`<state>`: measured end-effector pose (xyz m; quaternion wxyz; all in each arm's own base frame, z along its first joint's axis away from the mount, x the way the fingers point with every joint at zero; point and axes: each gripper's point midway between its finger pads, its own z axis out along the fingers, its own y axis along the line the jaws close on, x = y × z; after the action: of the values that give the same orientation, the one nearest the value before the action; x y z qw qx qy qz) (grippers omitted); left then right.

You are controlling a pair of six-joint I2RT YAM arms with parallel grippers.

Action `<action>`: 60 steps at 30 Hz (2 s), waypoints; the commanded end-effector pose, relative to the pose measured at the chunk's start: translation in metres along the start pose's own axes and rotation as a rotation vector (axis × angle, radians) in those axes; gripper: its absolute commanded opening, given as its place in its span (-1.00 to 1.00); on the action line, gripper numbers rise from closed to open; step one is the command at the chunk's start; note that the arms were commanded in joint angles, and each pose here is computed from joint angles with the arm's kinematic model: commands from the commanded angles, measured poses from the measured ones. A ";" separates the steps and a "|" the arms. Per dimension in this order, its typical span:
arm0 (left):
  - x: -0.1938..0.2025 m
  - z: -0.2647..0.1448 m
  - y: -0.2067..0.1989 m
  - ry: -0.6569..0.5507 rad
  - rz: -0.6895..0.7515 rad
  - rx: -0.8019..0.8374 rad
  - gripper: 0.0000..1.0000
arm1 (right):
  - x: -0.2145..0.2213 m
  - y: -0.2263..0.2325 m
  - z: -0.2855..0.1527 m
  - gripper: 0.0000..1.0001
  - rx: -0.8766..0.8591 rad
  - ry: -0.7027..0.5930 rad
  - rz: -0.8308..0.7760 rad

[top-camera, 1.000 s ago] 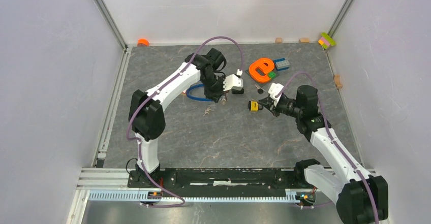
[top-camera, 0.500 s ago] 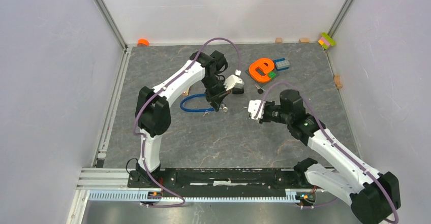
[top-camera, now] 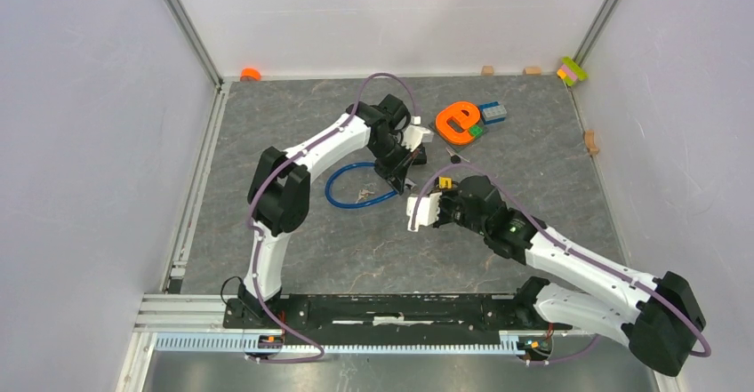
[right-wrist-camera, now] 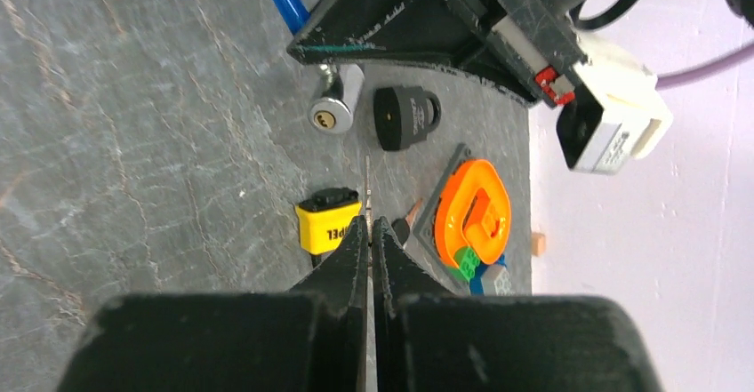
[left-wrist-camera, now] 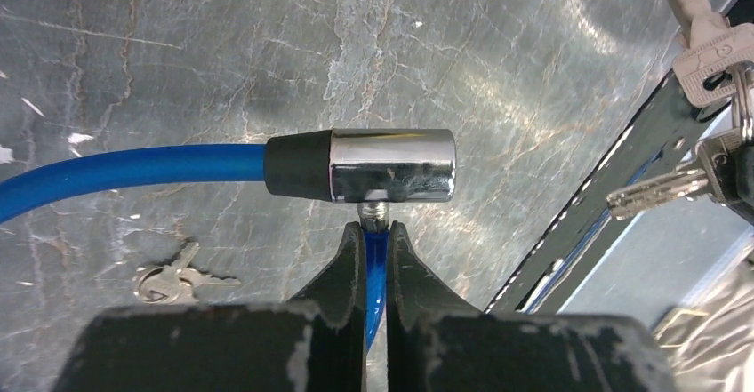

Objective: Unlock with the key

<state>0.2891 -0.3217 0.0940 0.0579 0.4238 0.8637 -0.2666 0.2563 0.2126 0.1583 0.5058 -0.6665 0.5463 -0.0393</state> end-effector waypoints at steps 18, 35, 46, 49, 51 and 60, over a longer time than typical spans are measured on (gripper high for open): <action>-0.008 0.022 -0.028 -0.047 -0.334 0.151 -0.96 | 0.024 0.007 0.017 -1.00 0.134 0.105 -0.089; 0.001 0.028 -0.034 0.031 -0.429 0.234 -0.96 | 0.010 0.014 0.031 -1.00 -0.063 0.113 -0.168; -0.009 0.020 -0.028 0.004 -0.526 0.310 -0.96 | 0.012 0.022 0.026 -1.00 -0.140 0.130 -0.217; -0.009 0.022 -0.030 0.010 -0.546 0.337 -0.96 | 0.014 0.021 0.027 -0.99 -0.140 0.141 -0.223; -0.009 0.024 -0.031 0.012 -0.562 0.354 -0.96 | 0.015 0.021 0.027 -0.99 -0.137 0.145 -0.228; -0.010 0.025 -0.035 0.015 -0.596 0.407 -0.96 | 0.021 0.019 0.029 -1.00 -0.113 0.169 -0.238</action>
<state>0.2679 -0.3494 0.0740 -0.0949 0.1807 0.8949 -0.3969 0.2600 0.2093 0.1062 0.3912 -0.7540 0.5161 -0.1097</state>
